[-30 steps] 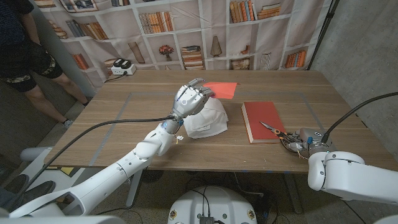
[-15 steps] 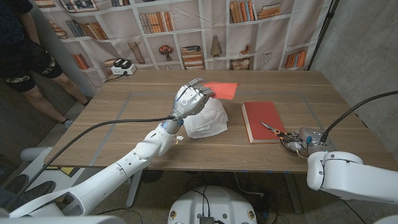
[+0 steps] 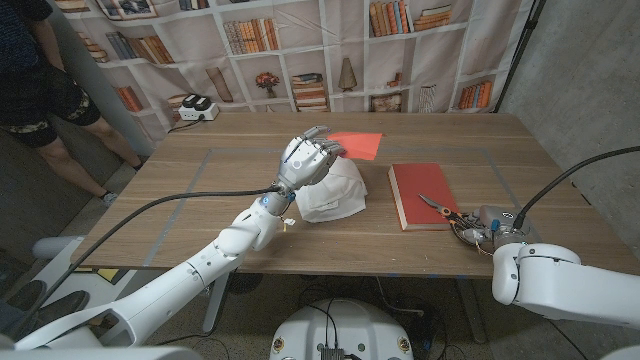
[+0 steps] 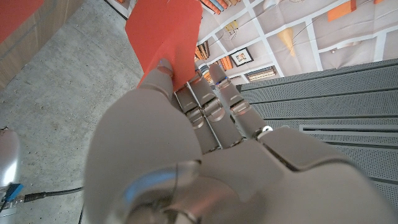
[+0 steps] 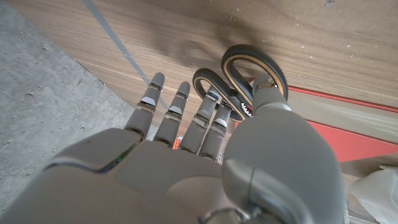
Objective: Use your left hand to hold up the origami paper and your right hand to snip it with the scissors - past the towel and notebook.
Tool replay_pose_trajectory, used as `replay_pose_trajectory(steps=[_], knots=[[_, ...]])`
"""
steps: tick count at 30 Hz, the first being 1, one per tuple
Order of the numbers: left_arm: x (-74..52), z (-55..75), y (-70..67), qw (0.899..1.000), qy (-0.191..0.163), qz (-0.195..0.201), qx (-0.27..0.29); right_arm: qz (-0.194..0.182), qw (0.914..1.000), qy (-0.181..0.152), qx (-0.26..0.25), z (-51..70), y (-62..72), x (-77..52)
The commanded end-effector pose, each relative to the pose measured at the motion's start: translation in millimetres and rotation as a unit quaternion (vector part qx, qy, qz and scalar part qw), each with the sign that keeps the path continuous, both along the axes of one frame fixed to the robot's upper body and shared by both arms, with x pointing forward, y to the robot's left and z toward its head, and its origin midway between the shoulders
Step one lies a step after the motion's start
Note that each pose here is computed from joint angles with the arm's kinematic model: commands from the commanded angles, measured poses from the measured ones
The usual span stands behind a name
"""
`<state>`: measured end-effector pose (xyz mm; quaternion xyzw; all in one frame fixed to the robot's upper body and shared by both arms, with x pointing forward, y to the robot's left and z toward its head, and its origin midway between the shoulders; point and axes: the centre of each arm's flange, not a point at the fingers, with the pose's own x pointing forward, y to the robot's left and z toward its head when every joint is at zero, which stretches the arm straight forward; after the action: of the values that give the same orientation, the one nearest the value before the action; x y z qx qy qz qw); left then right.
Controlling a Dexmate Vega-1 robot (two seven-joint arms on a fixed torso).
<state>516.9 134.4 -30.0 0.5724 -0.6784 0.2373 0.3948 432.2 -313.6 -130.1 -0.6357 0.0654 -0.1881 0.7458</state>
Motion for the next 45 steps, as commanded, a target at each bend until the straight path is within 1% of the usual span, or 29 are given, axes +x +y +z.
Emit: replay_pose_trajectory(steps=[1, 15, 34, 45], knots=[[1.6, 0.5, -2.4, 1.0, 0.002, -0.002, 0.004, -0.004, 0.9999, -0.008, -0.009, -3.0, -0.8, 2.6], [3.9, 1.9, -2.0, 1.0, 0.003, 0.001, 0.003, -0.006, 0.9995, -0.03, -0.005, -3.5, -0.3, 4.7], [8.8, 4.1, -2.7, 1.0, 0.005, -0.002, 0.003, 0.002, 0.9997, -0.019, -0.012, -2.0, 2.7, 10.5], [12.0, 6.2, -4.1, 1.0, 0.005, -0.004, 0.006, 0.005, 0.9997, -0.018, -0.013, -1.4, 4.5, 10.9]])
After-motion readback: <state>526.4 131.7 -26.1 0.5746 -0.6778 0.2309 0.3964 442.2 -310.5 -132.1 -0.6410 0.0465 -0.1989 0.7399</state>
